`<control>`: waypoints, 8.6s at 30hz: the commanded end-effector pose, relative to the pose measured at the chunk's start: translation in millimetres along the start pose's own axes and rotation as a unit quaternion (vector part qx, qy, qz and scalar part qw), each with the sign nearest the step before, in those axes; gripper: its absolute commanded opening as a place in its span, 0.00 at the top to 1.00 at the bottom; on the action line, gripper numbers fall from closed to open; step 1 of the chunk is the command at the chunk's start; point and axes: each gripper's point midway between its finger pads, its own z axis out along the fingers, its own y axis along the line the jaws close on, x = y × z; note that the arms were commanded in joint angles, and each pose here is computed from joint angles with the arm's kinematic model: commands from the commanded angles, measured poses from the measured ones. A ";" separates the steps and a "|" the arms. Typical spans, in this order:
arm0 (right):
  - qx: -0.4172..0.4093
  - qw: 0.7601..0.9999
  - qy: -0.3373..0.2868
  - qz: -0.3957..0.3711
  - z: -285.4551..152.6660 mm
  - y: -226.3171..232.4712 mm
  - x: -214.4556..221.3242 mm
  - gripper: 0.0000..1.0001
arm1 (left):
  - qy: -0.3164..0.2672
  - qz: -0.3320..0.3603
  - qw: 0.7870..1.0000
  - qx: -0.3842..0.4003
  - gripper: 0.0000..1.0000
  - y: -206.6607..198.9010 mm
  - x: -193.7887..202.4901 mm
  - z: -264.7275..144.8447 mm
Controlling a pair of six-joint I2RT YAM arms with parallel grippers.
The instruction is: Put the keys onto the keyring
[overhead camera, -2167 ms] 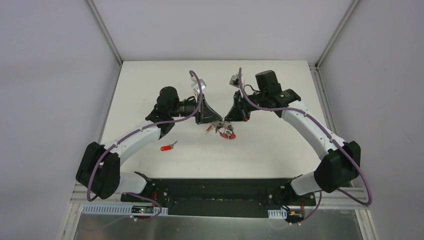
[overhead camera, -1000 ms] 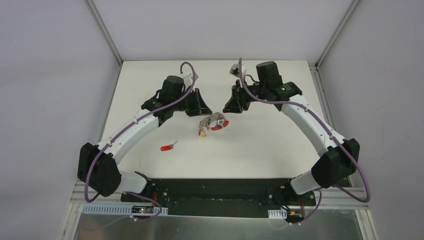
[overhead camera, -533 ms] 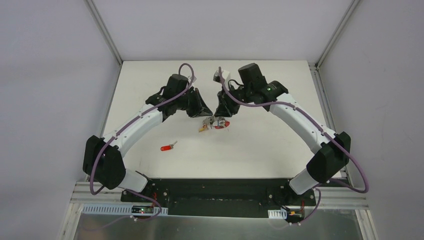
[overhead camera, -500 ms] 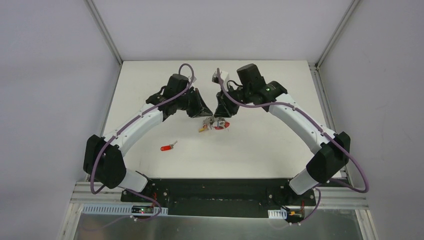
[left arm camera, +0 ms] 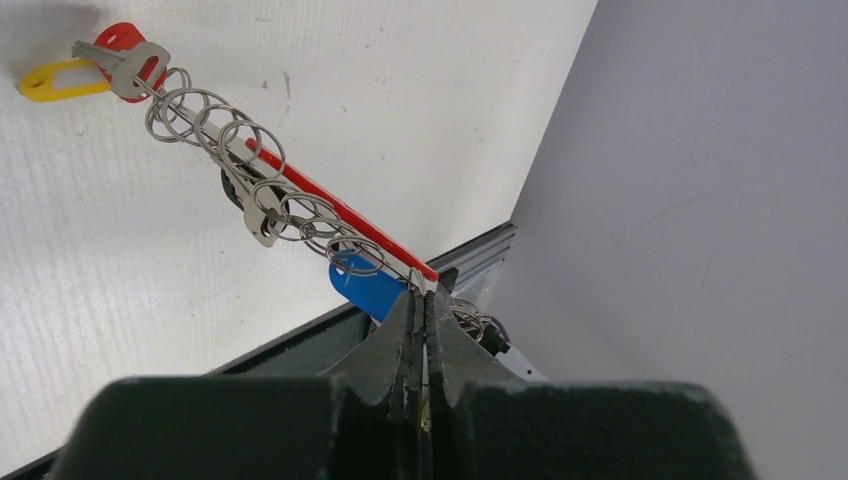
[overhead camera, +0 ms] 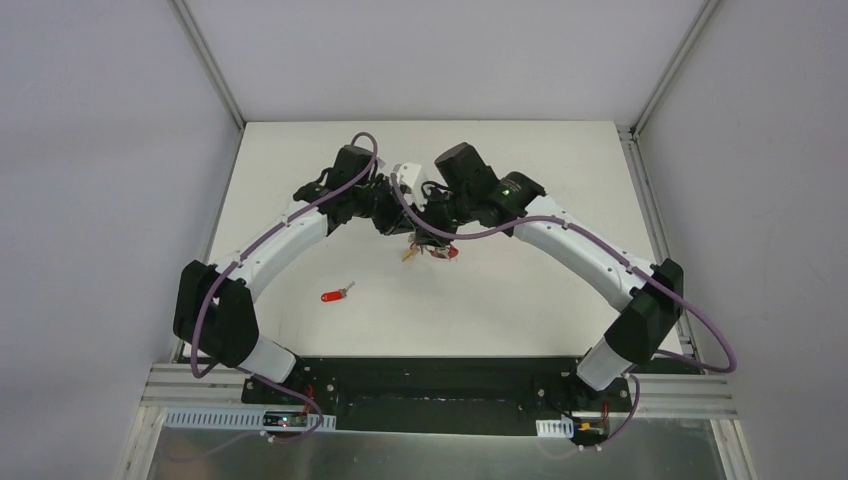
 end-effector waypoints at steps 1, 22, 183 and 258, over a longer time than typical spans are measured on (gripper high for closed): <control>0.023 1.000 0.013 -0.011 -2.3 -7.6 0.4 0.76 | -0.001 -0.030 0.998 0.048 1.00 -25.4 -8.5 -16.6; 0.084 0.995 0.010 -0.054 -2.9 -34.1 -13.6 0.71 | 0.011 -0.068 0.994 0.086 1.00 -35.1 -4.6 -39.3; 0.090 0.966 0.129 0.206 72.1 -39.4 181.6 0.60 | -0.135 0.554 0.789 -0.228 0.40 108.0 -64.2 -132.0; 0.182 0.975 0.062 0.112 58.2 -82.3 145.4 1.00 | -0.118 0.571 0.787 -0.204 0.41 107.7 -57.6 -123.2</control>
